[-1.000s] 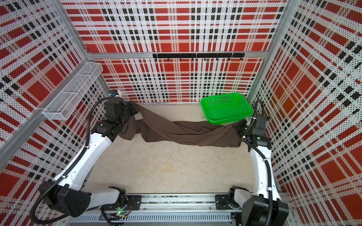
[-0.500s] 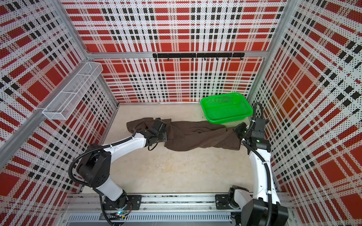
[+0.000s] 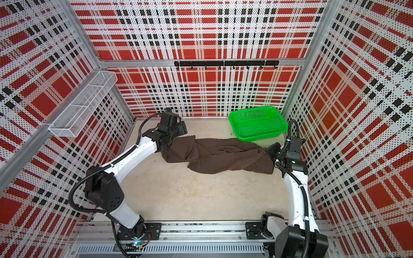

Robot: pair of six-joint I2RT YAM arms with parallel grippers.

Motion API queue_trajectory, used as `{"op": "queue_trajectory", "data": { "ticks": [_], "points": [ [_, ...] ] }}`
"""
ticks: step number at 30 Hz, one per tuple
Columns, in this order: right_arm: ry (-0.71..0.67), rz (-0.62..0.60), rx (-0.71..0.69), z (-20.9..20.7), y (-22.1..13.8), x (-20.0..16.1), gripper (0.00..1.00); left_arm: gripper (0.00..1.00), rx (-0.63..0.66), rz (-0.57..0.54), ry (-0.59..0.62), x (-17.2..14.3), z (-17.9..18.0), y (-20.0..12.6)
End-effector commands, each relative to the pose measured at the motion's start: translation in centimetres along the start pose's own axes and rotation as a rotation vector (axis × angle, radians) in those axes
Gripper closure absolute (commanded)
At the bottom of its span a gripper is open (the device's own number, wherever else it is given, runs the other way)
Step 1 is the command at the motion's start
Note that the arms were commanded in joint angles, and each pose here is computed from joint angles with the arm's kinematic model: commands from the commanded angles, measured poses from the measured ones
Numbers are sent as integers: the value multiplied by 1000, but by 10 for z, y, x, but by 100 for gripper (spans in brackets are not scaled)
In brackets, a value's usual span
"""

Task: Fold and stack the trousers
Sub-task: Flatten out the trousers at the center of the table.

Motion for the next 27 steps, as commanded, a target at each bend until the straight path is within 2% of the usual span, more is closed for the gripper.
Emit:
{"op": "queue_trajectory", "data": {
  "ticks": [1,4,7,12,17,24,27],
  "points": [
    [-6,-18,7,-3,-5,-1,100,33,25,123,109,-26,-14,52],
    [0,2,12,-7,-5,-7,100,35,59,166,143,-35,-23,92],
    [-1,14,11,-10,-6,-12,100,33,92,214,171,-50,-28,125],
    [-9,30,6,-15,-7,-17,100,32,119,281,200,-80,-30,160],
    [-3,47,-2,-22,-3,-23,100,34,176,314,227,-101,-20,175],
    [-1,52,-6,-25,-2,-25,100,48,227,384,259,-126,-2,187],
    [-3,48,-7,-24,-2,-24,100,50,220,395,260,-129,-2,187]
  ]
}}
Point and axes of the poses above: each gripper's point midway between its finger pads, its own y axis out along the fingers, its own z axis along the line the jaws close on, x = y × z, the point moved 3 cm from there along -y, back along the fingers, and after that the axes turned 8 degrees about y, right-handed, at the moved point
